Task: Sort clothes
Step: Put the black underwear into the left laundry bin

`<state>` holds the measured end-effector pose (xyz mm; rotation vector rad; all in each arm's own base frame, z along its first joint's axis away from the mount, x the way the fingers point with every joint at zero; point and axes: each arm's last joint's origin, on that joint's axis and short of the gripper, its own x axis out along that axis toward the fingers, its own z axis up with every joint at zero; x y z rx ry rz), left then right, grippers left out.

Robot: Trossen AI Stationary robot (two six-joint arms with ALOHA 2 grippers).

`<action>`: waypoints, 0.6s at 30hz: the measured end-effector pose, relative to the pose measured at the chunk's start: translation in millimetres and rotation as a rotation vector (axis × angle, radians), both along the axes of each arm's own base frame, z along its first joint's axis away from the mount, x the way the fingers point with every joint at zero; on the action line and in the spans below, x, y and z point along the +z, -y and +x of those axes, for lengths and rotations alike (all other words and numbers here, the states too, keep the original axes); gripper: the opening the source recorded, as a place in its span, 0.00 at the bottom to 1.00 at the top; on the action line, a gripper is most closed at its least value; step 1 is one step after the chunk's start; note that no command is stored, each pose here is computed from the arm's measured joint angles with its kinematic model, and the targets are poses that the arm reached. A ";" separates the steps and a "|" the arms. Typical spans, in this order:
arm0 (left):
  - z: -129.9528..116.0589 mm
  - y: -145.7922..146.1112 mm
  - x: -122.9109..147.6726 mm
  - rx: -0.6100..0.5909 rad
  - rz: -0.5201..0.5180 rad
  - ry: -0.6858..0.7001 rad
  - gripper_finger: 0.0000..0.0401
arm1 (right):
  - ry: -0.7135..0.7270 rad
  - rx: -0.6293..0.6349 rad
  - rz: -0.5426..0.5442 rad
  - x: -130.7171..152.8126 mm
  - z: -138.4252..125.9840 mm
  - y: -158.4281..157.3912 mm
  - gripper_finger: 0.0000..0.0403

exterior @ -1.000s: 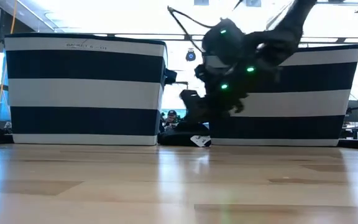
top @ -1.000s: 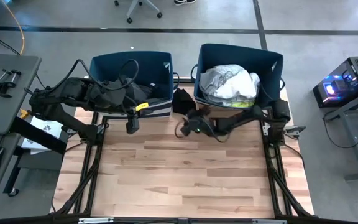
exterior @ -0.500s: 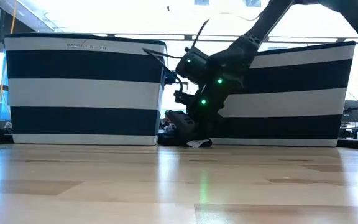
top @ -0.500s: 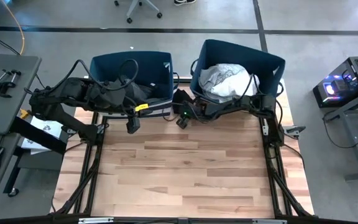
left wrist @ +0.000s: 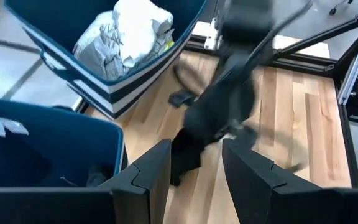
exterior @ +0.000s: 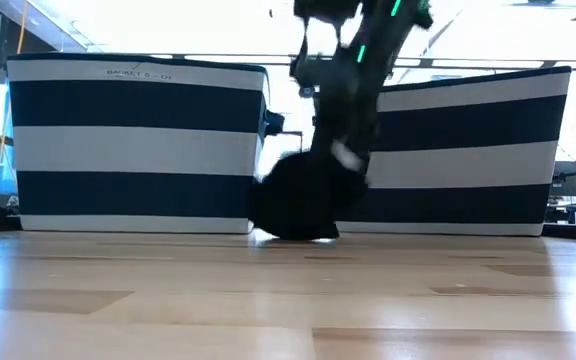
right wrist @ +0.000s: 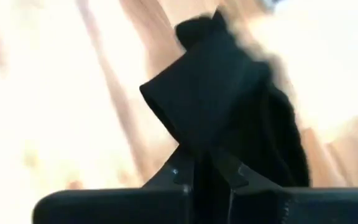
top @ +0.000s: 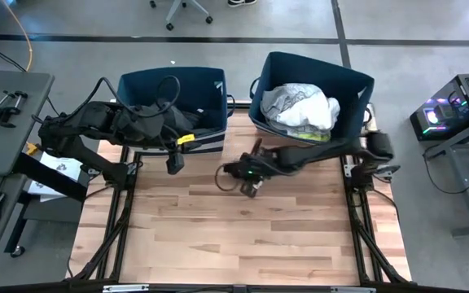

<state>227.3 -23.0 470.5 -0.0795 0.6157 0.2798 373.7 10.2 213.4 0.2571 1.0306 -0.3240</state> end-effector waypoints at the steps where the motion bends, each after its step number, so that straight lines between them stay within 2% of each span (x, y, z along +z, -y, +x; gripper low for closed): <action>1: 0.4 0.1 0.6 -0.007 0.009 0.004 0.33 | 0.023 0.012 -0.012 13.5 -5.1 -6.3 0.01; 4: 3.9 1.1 2.2 -0.055 0.034 0.021 0.33 | 0.144 0.065 -0.062 59.0 -23.1 -18.8 0.01; 8: 16.8 3.1 1.0 -0.140 0.140 0.021 0.33 | 0.374 0.104 -0.105 119.7 -49.7 -17.4 0.01; 15: 64.0 4.6 -12.6 -0.281 0.324 0.023 0.35 | 0.662 0.133 -0.177 176.5 -81.9 -7.8 0.00; 18: 87.8 0.7 -27.0 -0.272 0.326 -0.004 0.41 | 0.724 0.135 -0.196 185.4 -84.8 -5.7 0.00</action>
